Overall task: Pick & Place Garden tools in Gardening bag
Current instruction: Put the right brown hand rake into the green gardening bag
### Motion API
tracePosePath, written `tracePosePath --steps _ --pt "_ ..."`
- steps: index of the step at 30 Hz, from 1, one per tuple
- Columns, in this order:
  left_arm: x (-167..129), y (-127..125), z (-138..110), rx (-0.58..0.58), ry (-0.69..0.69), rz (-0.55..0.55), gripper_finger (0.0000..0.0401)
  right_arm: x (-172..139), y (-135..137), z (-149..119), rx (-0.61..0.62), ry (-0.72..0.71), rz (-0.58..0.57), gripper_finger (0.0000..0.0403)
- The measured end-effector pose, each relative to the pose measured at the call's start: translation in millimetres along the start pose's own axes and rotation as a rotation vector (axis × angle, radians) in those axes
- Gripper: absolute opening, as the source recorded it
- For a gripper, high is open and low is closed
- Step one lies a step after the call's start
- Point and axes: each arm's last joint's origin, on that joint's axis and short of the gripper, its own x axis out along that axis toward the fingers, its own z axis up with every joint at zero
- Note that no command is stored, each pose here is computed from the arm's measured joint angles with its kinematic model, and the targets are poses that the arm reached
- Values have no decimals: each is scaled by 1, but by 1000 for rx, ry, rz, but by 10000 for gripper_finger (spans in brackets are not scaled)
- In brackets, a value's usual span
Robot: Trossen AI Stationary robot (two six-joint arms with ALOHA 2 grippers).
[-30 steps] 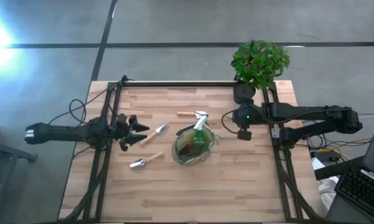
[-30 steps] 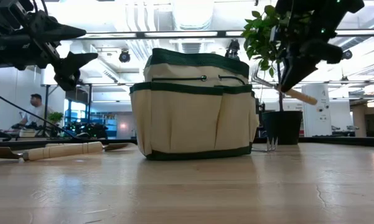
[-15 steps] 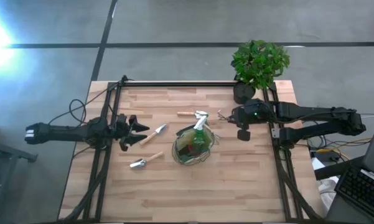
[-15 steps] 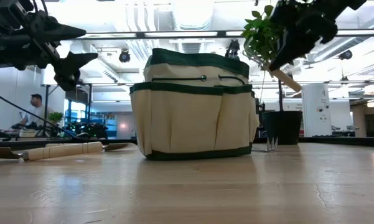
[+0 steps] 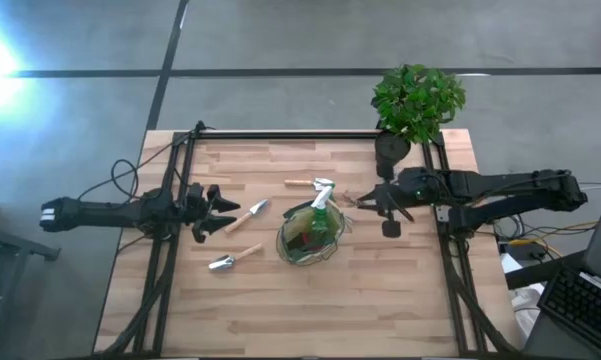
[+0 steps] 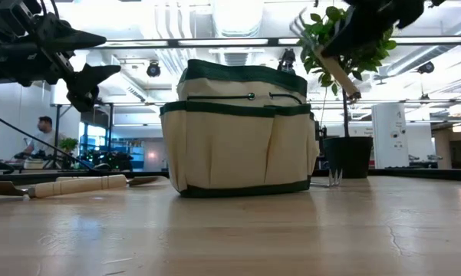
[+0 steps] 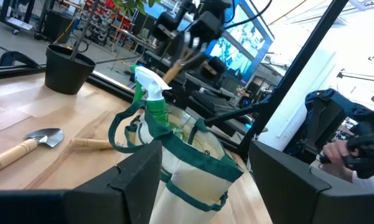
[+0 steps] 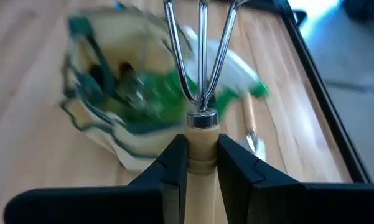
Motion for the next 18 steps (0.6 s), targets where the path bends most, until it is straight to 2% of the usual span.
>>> tracePosePath --steps 9,18 --pt "0 0 0 0 -1 0 245 -10 19 11 -52 -117 74 50" --pt "0 0 0 0 0 0 245 -36 37 26 -86 -332 158 50"
